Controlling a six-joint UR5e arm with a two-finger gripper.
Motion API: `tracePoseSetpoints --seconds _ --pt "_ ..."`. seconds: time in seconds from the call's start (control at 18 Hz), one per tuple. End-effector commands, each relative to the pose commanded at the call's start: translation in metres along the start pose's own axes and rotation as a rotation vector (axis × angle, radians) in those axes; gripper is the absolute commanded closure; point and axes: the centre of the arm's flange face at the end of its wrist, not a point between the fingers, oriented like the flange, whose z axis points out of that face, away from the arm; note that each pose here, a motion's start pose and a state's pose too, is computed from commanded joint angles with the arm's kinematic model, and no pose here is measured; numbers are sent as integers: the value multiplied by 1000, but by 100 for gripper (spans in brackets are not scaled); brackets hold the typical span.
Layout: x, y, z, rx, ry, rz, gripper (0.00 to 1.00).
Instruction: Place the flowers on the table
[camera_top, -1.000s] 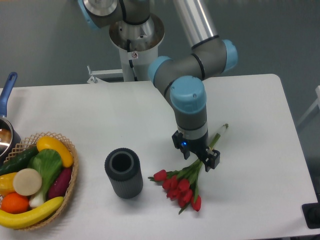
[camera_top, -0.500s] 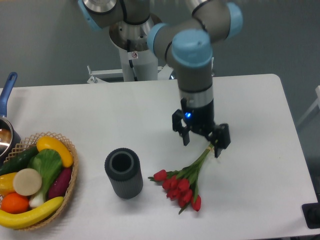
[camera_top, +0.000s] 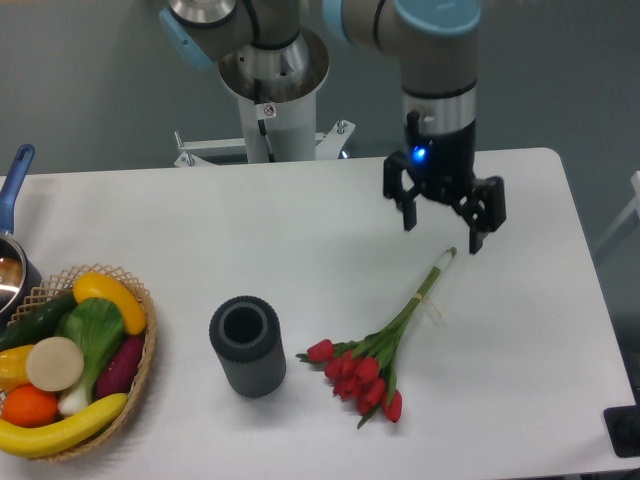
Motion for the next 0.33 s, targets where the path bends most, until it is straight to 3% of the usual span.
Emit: tracePoseSetpoints --seconds 0.33 --pt "0 46 7 -7 17 74 0"
